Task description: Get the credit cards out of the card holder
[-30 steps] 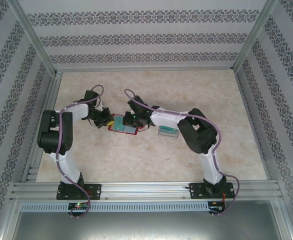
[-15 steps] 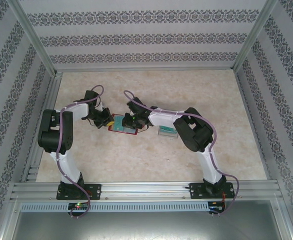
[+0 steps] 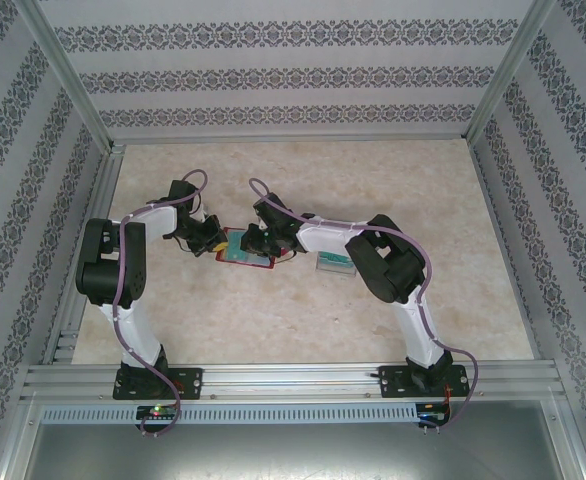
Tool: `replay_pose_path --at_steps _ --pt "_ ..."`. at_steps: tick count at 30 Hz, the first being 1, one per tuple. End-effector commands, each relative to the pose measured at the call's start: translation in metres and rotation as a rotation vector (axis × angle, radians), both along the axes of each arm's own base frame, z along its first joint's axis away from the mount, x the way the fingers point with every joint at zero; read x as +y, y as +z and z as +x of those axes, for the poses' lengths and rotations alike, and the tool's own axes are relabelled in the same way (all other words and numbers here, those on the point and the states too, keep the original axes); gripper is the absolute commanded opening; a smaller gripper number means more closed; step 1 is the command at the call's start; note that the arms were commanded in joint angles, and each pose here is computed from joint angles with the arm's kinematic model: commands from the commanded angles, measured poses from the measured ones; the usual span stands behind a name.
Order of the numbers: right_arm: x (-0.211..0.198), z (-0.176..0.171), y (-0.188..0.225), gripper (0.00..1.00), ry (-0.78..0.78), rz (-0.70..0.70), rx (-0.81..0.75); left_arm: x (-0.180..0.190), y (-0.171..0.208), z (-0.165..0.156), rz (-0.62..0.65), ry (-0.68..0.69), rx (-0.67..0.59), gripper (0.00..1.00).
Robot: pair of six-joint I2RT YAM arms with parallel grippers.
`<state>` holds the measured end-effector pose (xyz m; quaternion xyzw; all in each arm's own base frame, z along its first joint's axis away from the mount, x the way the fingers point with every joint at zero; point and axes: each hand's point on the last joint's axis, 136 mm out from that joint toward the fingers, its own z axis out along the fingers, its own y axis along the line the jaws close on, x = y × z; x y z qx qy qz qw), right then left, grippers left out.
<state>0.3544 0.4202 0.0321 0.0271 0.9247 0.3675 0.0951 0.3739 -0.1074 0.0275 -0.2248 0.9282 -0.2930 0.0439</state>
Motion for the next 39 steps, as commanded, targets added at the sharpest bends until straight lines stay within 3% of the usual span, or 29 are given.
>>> replay_pose_path --at_steps 1,11,16,18,39 --pt "0.006 0.004 0.008 0.18 -0.006 0.058 -0.013 0.002 -0.019 -0.017 0.036 -0.024 0.089 0.05" --pt "0.008 -0.003 -0.010 0.16 0.015 0.045 0.042 0.001 -0.018 -0.017 0.031 -0.026 0.088 0.04" --pt "0.005 -0.003 -0.008 0.00 0.007 0.043 0.034 0.001 -0.018 -0.017 0.035 -0.027 0.089 0.03" --pt "0.002 -0.002 -0.007 0.00 -0.002 0.040 0.028 0.002 -0.019 -0.018 0.046 -0.025 0.096 0.00" --pt "-0.025 -0.004 -0.009 0.00 -0.052 0.050 0.030 0.010 -0.027 -0.024 0.096 -0.027 0.139 0.00"
